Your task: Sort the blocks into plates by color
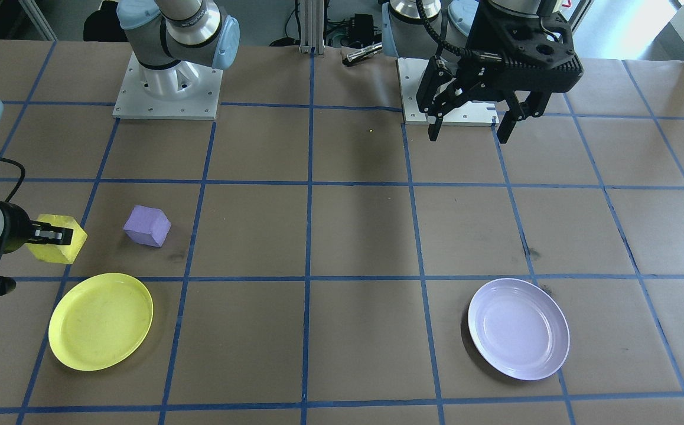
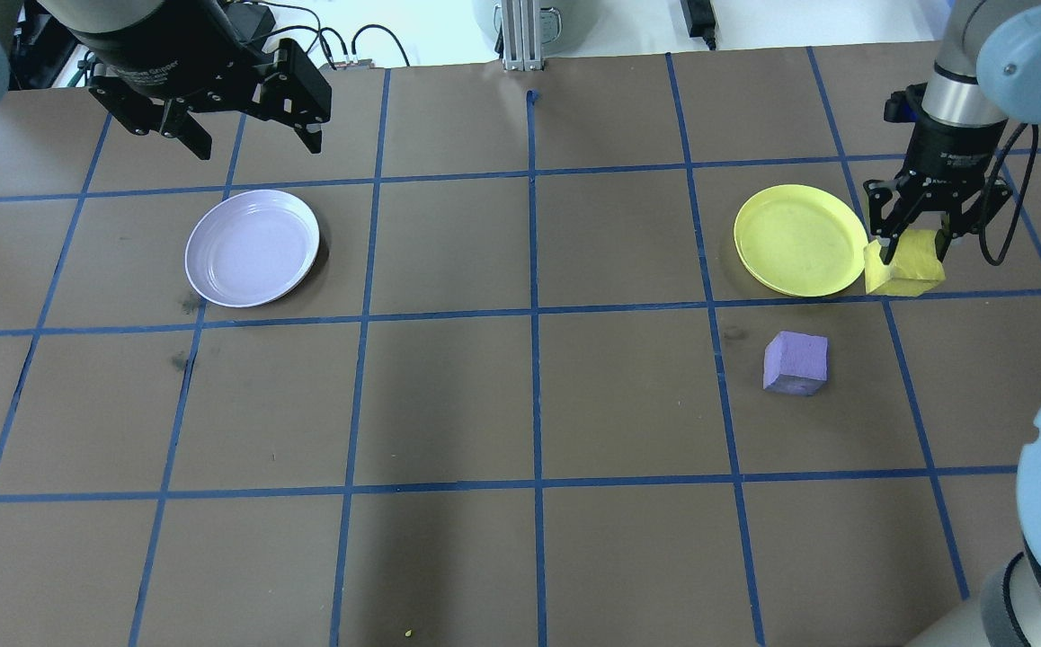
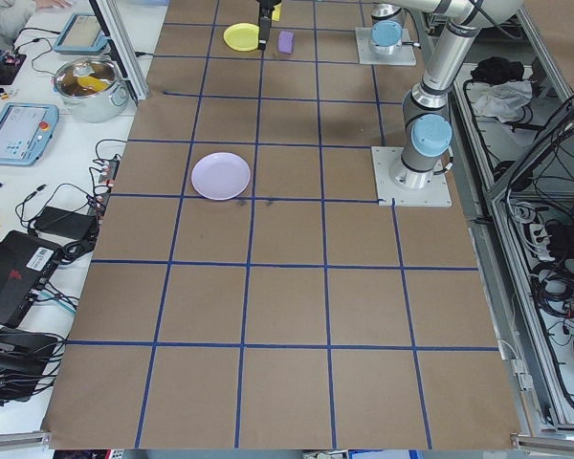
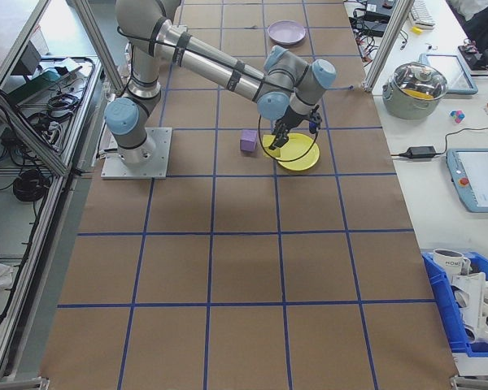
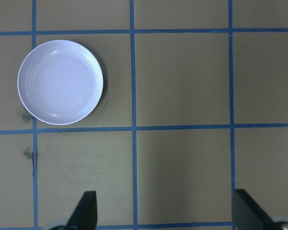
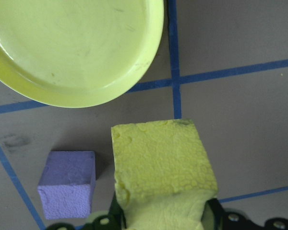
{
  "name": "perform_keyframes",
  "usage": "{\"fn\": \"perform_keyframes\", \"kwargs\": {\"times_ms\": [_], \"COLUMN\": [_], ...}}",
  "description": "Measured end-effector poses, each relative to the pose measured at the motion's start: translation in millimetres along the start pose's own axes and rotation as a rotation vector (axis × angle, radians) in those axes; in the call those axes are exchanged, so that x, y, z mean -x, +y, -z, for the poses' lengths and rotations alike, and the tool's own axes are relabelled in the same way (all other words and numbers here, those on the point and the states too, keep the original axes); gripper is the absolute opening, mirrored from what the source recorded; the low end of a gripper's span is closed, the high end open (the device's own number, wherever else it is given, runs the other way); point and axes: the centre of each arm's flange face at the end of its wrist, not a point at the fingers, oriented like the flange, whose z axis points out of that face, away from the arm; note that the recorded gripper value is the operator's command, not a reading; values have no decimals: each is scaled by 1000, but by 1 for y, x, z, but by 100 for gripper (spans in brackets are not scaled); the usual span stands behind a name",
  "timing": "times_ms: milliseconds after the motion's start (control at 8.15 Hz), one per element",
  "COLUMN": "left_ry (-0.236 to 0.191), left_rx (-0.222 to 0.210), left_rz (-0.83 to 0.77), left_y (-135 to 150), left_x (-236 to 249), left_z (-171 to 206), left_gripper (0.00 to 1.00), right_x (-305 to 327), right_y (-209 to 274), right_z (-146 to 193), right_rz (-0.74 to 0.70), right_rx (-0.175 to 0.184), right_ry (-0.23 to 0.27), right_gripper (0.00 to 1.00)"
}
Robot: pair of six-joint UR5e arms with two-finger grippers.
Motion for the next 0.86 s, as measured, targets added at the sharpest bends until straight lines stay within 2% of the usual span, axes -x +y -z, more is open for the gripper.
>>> {"fn": "perform_keyframes", "kwargs": {"times_ms": [245, 368, 613, 736, 859], "left_ry": [1, -1, -5, -7, -8], "left_rx": [-4, -3, 3, 4, 5], "left_rz": [-1, -1, -2, -2, -2], "left_y": [1, 2, 5, 8, 10], "left_x": [0, 0, 0, 1, 1], "left_z": [1, 0, -2, -2, -2], "left_gripper": [100, 100, 100, 100, 100], "right_x": [22, 37, 56, 62, 66], "right_y": [-8, -17, -45, -60, -70], "right_z": [32, 33, 16, 3, -7], "right_rz": [24, 43, 65, 69, 71], "right_rx": [-92, -131, -174, -186, -192], "right_ry": [-30, -30, -24, -24, -32], "right_gripper": [0, 0, 0, 78, 100]}}
